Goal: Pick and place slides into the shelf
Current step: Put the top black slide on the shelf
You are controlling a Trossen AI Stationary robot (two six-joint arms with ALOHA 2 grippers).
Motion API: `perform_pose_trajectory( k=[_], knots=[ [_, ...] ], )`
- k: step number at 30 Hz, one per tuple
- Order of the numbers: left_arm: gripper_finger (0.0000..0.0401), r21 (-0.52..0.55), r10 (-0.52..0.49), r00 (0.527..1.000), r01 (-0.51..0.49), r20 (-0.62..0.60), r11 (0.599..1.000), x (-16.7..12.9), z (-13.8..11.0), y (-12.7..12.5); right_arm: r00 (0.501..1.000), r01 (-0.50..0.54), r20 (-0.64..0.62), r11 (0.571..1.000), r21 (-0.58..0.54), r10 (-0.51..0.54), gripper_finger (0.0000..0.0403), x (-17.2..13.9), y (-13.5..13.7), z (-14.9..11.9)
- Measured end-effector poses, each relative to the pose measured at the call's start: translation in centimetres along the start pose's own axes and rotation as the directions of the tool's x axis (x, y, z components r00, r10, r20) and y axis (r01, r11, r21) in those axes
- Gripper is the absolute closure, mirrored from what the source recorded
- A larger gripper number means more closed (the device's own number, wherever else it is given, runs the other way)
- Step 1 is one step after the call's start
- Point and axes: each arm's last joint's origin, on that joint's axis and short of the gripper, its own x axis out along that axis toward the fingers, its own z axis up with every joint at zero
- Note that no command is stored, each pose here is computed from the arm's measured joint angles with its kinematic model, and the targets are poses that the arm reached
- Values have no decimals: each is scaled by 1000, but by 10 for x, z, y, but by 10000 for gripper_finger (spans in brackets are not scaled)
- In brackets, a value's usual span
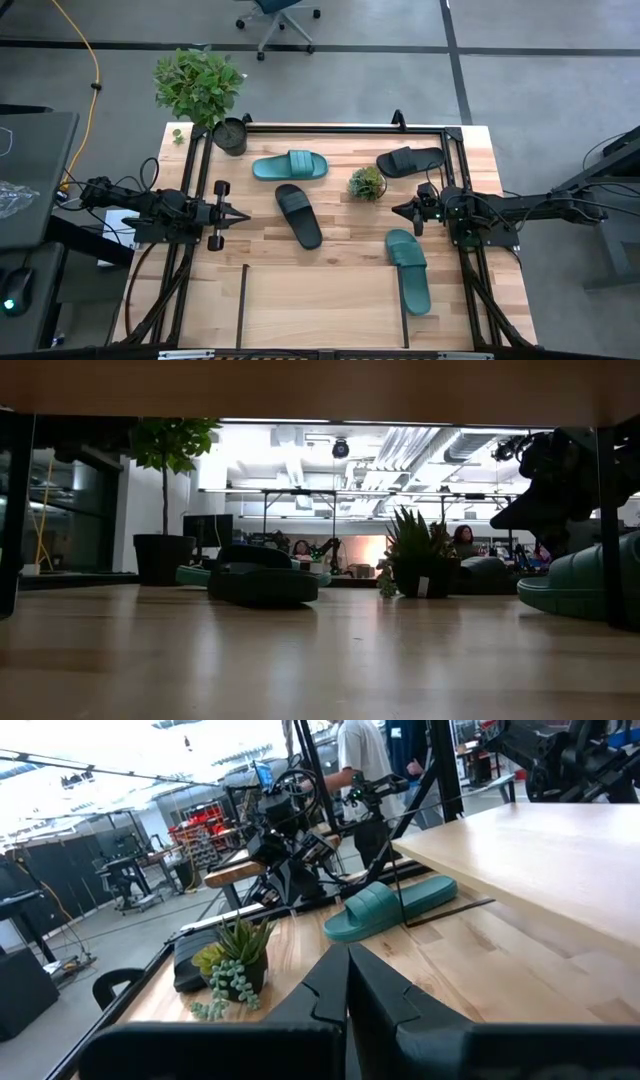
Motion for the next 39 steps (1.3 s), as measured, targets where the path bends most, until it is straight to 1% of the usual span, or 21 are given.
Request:
perform_pose_trajectory(
  k=[11,15,18,22,25,28,30,32,33,36,39],
  knots=[
    [400,-5,0,1000,0,2,1000,0,0,0,1000,0,0,1000,0,0,402,0,0,0],
    [400,-78,0,1000,1,1,997,0,0,0,1000,0,0,1000,0,0,402,0,0,0],
    [400,-171,0,1000,1,1,985,0,0,0,1000,0,0,1000,0,0,402,0,0,0],
    [400,-320,-1,1000,1,1,948,0,0,0,1000,0,0,1000,0,0,402,0,0,0],
    [400,-398,-1,1000,1,2,917,0,0,0,1000,0,0,1000,0,0,402,0,0,0],
    [400,-450,0,1000,1,1,893,0,0,0,1000,0,0,1000,4,0,402,0,0,0],
    [400,-473,0,1000,1,3,881,0,0,0,1000,0,0,998,63,0,402,0,0,0],
    [400,-479,3,1000,-2,2,878,0,0,0,1000,-6,7,978,207,5,402,0,0,1],
    [400,-478,15,1000,-14,-2,878,0,0,0,1000,-10,11,956,294,7,402,0,1,1],
    [400,-478,56,998,-56,-15,876,0,0,2,999,-1,44,866,500,-24,402,0,1,4],
    [400,-478,83,996,-84,-23,875,0,-1,2,993,-28,109,771,636,-53,402,-1,2,9]
  ],
)
